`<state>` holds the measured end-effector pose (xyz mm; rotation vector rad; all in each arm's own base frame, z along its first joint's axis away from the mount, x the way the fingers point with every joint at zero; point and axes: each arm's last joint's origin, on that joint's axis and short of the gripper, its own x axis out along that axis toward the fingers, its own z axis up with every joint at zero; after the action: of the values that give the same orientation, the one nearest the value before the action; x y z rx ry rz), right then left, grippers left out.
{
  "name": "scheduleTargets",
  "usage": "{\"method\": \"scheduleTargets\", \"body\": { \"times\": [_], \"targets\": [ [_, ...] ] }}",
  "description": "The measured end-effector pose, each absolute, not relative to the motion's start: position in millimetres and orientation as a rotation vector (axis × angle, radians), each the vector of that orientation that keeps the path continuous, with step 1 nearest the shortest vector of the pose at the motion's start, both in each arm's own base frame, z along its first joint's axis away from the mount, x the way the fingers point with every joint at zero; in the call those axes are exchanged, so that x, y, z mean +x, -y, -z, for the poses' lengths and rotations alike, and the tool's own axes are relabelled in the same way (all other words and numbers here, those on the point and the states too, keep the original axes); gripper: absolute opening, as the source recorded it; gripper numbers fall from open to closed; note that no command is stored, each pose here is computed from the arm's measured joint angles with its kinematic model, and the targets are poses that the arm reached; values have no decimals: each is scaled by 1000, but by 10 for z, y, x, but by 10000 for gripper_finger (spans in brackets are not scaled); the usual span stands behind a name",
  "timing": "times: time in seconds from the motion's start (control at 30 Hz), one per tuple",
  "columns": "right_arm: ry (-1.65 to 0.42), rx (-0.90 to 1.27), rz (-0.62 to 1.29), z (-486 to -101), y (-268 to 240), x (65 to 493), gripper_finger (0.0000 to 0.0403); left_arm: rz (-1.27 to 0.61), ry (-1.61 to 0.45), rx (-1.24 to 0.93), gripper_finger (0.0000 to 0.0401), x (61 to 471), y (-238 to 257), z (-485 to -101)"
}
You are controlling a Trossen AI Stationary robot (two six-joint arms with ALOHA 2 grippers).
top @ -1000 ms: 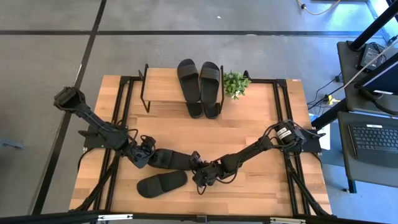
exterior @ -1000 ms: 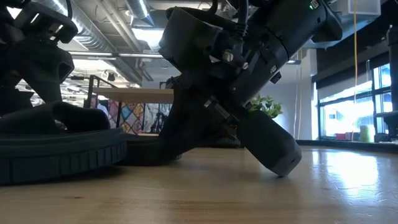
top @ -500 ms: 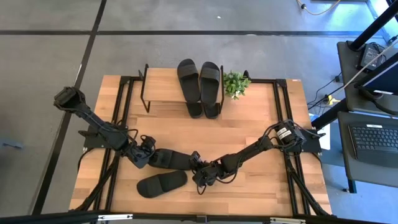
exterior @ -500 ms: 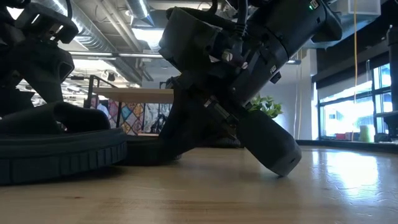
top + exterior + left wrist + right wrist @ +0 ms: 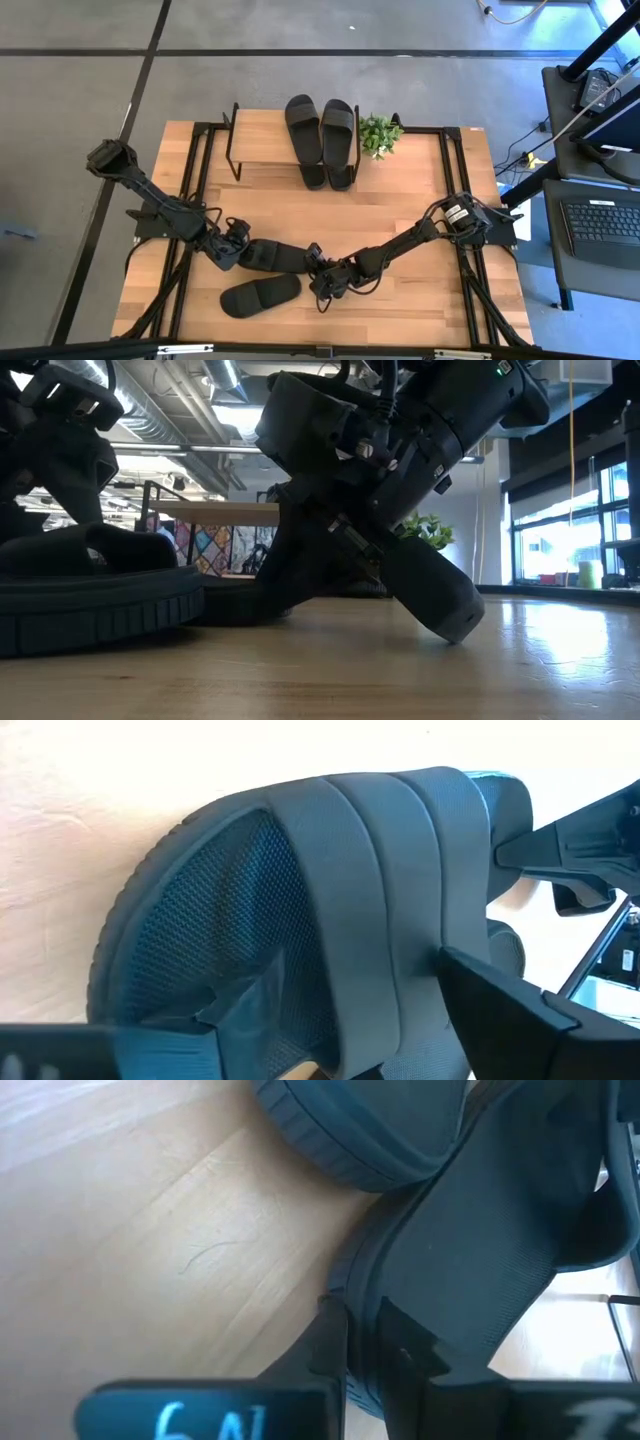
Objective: Pick and place slides into the shelf
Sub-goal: Put the black slide under the shelf
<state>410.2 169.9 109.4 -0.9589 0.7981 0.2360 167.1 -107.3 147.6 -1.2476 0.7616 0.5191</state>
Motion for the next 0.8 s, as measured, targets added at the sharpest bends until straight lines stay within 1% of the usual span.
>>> {"method": "scheduleTargets", "body": {
  "times": [0.2,0.4,0.53,0.7,0.8],
  "targets": [
    [-798,-953,-234,-1096,-1689,4108,33,-493,-732,-1265,263,1651,1064,-1546],
    [-807,-917,-214,-1092,-1680,4106,33,-398,-686,-1277,264,1568,1024,-1740],
    [-806,-894,-199,-1095,-1680,4108,33,-373,-698,-1281,264,1447,993,-1830],
    [-806,-892,-198,-1098,-1680,4108,33,-385,-793,-1322,264,1260,946,-1875],
    [-806,-854,-174,-1110,-1669,4112,33,-353,-798,-1330,264,1188,946,-1918]
  ]
}}
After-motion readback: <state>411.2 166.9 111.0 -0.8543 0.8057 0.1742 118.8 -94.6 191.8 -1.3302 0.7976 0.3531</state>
